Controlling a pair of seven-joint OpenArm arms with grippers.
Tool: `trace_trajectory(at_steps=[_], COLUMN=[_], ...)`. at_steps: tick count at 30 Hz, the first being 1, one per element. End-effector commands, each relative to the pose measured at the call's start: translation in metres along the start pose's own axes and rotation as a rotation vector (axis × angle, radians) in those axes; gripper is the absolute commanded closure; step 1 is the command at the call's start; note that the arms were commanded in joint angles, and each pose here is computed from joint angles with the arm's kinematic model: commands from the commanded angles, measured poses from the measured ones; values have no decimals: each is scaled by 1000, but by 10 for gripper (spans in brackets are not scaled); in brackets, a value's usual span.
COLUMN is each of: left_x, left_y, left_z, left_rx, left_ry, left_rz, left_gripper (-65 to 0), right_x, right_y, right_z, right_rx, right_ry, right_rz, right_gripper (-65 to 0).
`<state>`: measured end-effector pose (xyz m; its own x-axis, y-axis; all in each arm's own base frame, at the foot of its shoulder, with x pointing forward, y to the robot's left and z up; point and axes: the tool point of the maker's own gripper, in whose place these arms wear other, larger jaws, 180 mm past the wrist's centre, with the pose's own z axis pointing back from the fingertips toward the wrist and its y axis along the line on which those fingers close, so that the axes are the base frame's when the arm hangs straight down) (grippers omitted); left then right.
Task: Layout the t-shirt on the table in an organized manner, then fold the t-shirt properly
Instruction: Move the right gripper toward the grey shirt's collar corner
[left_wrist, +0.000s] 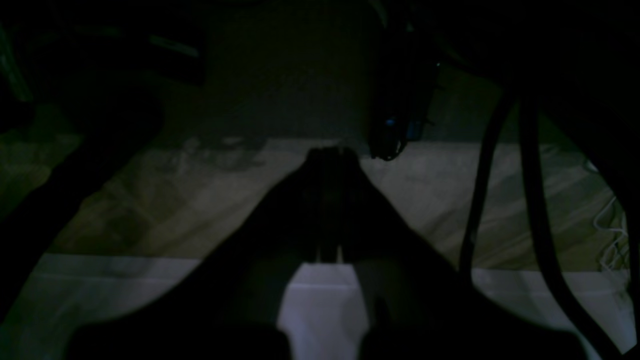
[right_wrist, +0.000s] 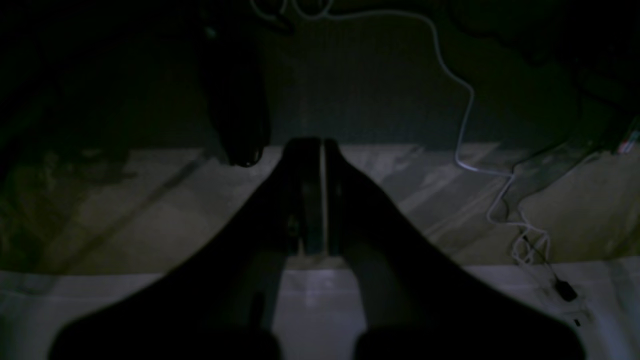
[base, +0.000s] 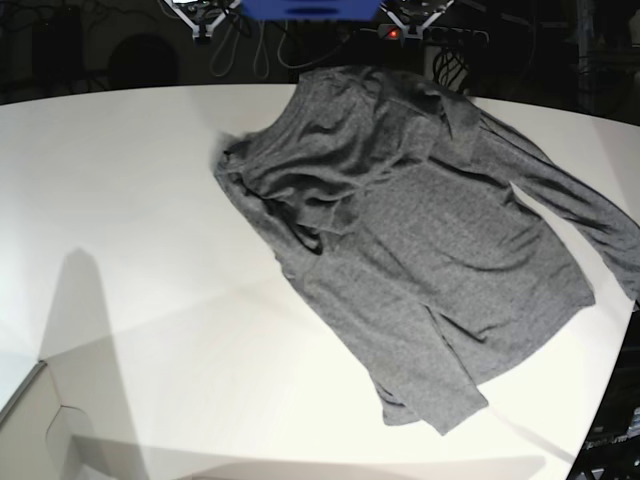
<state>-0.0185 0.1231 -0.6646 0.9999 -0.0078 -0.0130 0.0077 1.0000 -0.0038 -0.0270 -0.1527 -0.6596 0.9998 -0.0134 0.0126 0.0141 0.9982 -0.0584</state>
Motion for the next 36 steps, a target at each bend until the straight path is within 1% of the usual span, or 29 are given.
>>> trace_trajectory(at_steps=[1, 5, 21, 23, 25, 28, 30, 33, 36], left_x=[-5, -12, -10, -4, -6, -2, -10, -24, -29], left_y=[0, 0, -1, -2, 7, 9, 9, 9, 21], left_z=[0, 0, 0, 1, 2, 5, 5, 7, 11], left_rx=[7, 7, 4, 0, 11, 12, 11, 10, 26], left_ry=[7, 17, 9, -13, -29, -55, -46, -35, -55], left_rz=[-3, -3, -3, -4, 2, 5, 5, 4, 0], left_gripper=[0, 0, 0, 0, 0, 0, 0, 0, 0], right_x=[0, -2, -5, -5, -8, -11, -21, -27, -26], right_y=[0, 0, -1, -1, -2, -2, -3, -14, -19], right_z=[0, 0, 0, 0, 1, 2, 4, 10, 22], right_rx=[9, 9, 7, 7, 6, 5, 4, -12, -18], right_ry=[-1, 2, 5, 3, 6, 2, 8, -25, -85], right_rz=[-4, -4, -5, -5, -7, -8, -6, 6, 12], right_gripper=[0, 0, 0, 0, 0, 0, 0, 0, 0])
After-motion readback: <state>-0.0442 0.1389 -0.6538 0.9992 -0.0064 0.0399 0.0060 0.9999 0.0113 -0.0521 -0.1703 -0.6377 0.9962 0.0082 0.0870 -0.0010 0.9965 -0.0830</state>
